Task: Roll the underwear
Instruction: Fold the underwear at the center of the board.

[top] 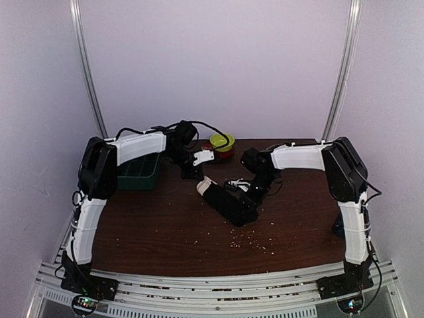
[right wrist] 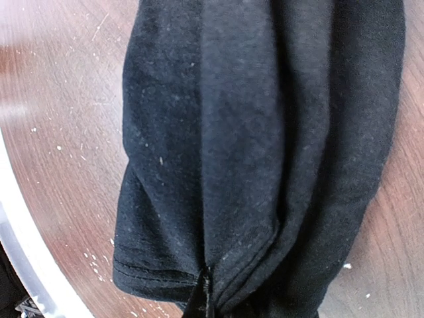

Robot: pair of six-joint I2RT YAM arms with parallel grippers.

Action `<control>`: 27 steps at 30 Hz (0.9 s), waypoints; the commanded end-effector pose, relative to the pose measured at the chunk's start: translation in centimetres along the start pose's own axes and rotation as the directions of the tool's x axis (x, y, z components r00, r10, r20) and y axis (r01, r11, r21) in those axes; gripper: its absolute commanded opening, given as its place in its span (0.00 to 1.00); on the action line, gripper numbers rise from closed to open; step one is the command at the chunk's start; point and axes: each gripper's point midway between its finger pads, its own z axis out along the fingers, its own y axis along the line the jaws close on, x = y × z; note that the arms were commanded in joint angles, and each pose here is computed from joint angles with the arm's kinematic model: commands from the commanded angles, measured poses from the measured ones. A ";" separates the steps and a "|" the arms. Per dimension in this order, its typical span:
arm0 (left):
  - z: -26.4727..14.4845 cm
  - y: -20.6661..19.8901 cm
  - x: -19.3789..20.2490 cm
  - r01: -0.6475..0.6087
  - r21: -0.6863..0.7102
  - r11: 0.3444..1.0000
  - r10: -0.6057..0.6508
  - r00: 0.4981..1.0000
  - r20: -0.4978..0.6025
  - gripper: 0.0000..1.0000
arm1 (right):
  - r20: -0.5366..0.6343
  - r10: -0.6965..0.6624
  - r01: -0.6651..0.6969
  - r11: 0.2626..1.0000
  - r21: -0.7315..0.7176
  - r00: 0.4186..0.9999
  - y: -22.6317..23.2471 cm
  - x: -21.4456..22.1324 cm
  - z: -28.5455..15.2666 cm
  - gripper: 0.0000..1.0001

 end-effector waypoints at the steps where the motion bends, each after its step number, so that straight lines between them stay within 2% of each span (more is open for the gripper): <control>1: 0.9 2.3 0.2 0.045 -0.068 0.997 -0.045 0.999 -0.009 0.20 | -0.067 0.049 -0.045 0.997 0.065 0.997 -1.9 2.5 1.3 0.00; 4: 1.7 2.3 0.3 0.063 -0.058 0.996 -0.064 0.998 -0.010 0.25 | -0.053 0.050 -0.046 0.997 0.069 0.997 -1.8 2.3 0.9 0.00; 11: 3.2 2.6 0.6 0.104 -0.093 0.990 -0.106 0.994 -0.024 0.28 | 0.008 0.054 -0.055 0.995 0.084 0.998 -1.2 1.4 -0.8 0.02; 14: 2.9 4.2 0.9 0.149 -0.186 0.971 -0.159 0.987 -0.038 0.29 | 0.023 0.059 -0.061 0.994 0.092 0.998 -1.1 1.1 -1.4 0.03; 19: 0.3 6.8 0.6 0.205 -0.337 0.919 -0.214 0.977 0.010 0.34 | 0.058 0.078 -0.084 0.990 0.113 0.995 -1.1 0.4 -2.5 0.06; 24: -3.4 7.8 -1.0 0.207 -0.407 0.890 -0.189 0.978 0.086 0.59 | 0.114 0.081 -0.101 0.977 0.189 0.990 -1.5 -0.3 -4.6 0.14; 27: -5.4 7.9 -2.3 0.185 -0.411 0.893 -0.148 0.982 0.120 0.78 | 0.143 0.079 -0.108 0.972 0.209 0.987 -1.5 -0.8 -5.6 0.11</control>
